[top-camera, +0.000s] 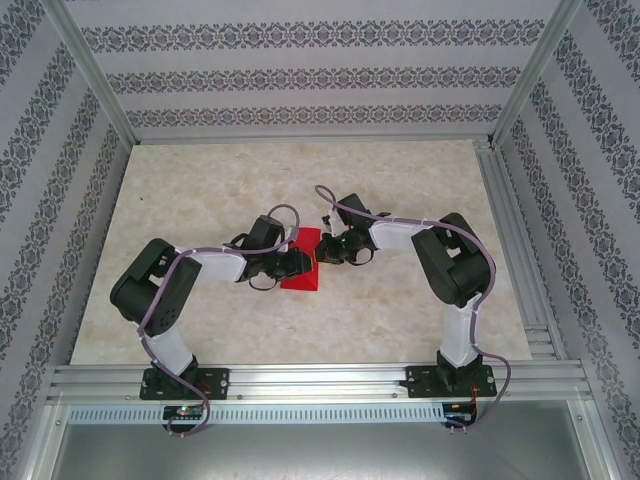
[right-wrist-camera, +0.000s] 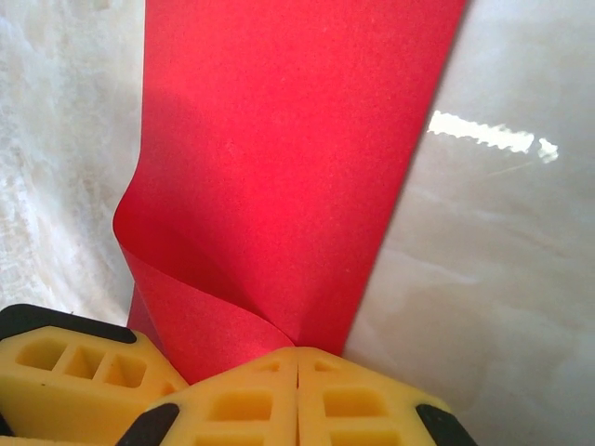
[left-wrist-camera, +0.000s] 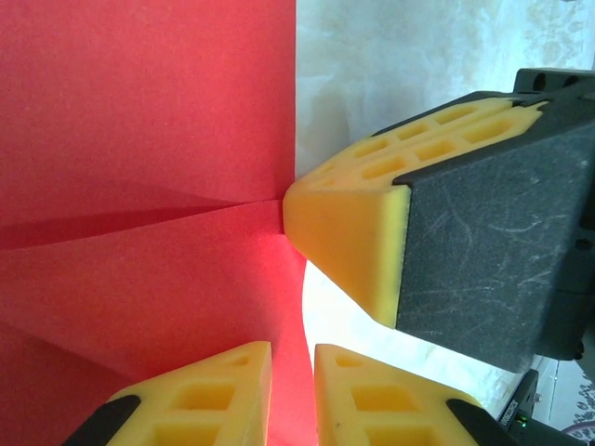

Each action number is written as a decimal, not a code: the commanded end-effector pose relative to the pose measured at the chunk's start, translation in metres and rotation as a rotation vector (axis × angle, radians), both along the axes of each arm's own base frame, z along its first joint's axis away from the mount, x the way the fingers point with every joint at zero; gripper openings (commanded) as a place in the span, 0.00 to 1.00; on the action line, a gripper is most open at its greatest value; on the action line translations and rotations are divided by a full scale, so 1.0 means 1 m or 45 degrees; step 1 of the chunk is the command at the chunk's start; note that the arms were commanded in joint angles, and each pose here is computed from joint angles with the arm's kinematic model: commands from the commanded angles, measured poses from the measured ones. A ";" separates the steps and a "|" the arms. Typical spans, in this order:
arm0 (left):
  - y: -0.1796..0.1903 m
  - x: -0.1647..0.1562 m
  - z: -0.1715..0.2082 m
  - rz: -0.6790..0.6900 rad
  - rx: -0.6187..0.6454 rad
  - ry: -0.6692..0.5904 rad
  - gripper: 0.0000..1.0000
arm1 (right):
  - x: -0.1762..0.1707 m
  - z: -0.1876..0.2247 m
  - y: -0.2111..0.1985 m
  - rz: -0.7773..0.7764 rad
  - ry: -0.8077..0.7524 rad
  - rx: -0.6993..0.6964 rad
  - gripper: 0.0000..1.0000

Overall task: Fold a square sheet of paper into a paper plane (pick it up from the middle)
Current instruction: Fold the triangle a second time at the center of the table.

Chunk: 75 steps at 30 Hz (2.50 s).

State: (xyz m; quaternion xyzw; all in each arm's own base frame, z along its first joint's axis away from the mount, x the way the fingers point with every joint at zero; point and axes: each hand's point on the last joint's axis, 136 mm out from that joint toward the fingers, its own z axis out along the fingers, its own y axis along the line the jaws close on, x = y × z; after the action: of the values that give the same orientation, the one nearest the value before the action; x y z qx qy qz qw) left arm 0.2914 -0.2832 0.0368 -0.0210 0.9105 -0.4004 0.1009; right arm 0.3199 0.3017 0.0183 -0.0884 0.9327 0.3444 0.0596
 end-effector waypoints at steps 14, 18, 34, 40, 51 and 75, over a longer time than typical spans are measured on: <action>-0.001 0.004 -0.005 0.009 0.046 0.002 0.17 | 0.005 -0.005 -0.005 -0.009 -0.017 -0.025 0.09; 0.002 0.003 -0.009 0.017 0.068 0.014 0.16 | 0.004 -0.005 -0.006 -0.010 -0.012 -0.024 0.09; 0.005 0.001 -0.017 0.024 0.099 0.041 0.15 | 0.004 -0.009 -0.006 -0.013 -0.005 -0.040 0.10; 0.010 -0.001 -0.023 0.044 0.133 0.066 0.14 | 0.006 -0.007 -0.004 -0.007 -0.010 -0.039 0.12; 0.018 -0.004 -0.031 0.087 0.181 0.097 0.13 | 0.013 0.042 -0.007 -0.066 -0.119 0.002 0.21; 0.013 -0.002 -0.027 0.085 0.175 0.090 0.11 | -0.005 -0.017 0.002 0.017 0.022 -0.124 0.11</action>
State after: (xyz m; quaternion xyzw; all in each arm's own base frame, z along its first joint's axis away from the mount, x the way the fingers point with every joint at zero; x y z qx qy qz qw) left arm 0.2928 -0.2750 0.0189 -0.0484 0.9269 -0.3609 0.0906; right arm 0.3146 0.3059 0.0139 -0.0900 0.9405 0.3239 0.0496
